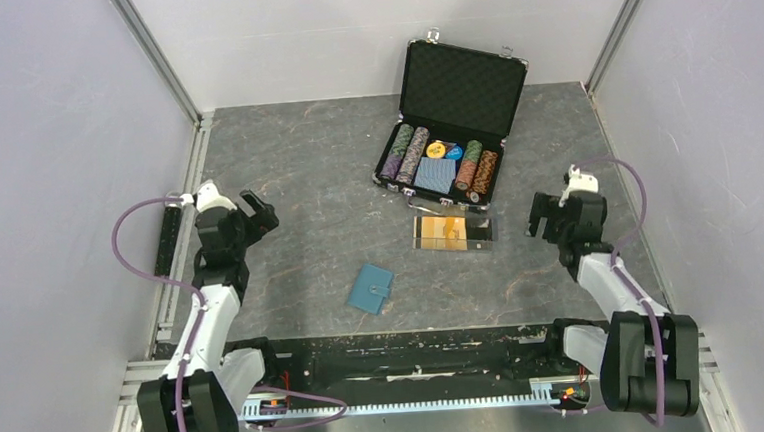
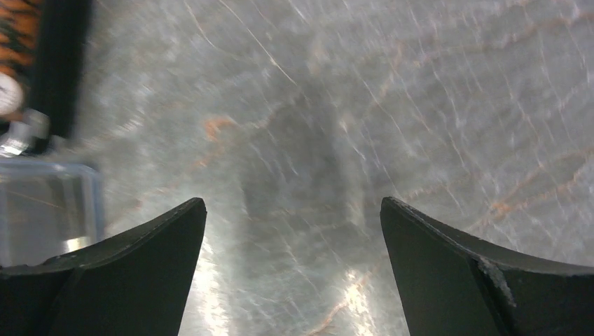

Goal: Put the credit cards into the card holder
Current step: Reset both arms

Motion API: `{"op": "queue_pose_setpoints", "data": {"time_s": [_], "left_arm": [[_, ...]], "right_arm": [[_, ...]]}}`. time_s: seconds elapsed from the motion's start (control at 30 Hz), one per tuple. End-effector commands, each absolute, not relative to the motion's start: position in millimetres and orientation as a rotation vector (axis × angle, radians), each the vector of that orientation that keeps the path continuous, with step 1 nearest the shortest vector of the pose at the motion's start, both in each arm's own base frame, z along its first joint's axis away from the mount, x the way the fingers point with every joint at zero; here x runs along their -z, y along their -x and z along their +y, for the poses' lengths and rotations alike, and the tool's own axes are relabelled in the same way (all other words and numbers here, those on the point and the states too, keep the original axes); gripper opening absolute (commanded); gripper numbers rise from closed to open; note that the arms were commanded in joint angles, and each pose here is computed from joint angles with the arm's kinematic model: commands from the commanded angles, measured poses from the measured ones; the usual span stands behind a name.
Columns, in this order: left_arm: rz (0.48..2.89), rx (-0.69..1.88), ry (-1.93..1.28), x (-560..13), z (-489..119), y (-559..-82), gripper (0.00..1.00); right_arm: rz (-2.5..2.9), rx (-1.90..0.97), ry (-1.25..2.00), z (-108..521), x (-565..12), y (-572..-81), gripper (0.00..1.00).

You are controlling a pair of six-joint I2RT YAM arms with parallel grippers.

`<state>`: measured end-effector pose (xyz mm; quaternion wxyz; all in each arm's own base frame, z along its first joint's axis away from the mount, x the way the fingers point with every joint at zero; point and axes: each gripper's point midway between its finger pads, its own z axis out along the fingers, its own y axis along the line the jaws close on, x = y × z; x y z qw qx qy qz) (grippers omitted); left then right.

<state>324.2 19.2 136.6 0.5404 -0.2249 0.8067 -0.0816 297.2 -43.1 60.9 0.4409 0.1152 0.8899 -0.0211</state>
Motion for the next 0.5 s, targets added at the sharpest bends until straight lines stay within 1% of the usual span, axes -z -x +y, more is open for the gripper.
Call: {"op": "queue_pose_setpoints", "data": {"time_s": [0.0,0.17,0.27,0.33,0.47], "left_arm": [[1.82,-0.015,0.369,-148.5,42.6,-332.6,1.0],[1.88,-0.029,0.336,-112.8,40.4,-328.9,1.0],[1.863,-0.074,0.291,-102.2,44.3,-328.9,1.0],[1.845,-0.105,0.256,-96.9,46.7,-328.8,1.0],[1.764,-0.12,0.223,-107.9,48.9,-340.8,1.0]], "right_arm": [[1.975,0.228,-0.289,-71.4,-70.7,-303.1,0.98],[1.85,0.269,-0.337,-79.1,-57.9,-289.4,0.98],[1.772,0.25,-0.27,-73.1,-64.7,-290.8,0.98],[1.74,0.231,-0.245,-68.3,-62.8,-285.5,0.98],[1.704,0.255,-0.204,-69.7,-72.7,-292.7,0.98]]}}
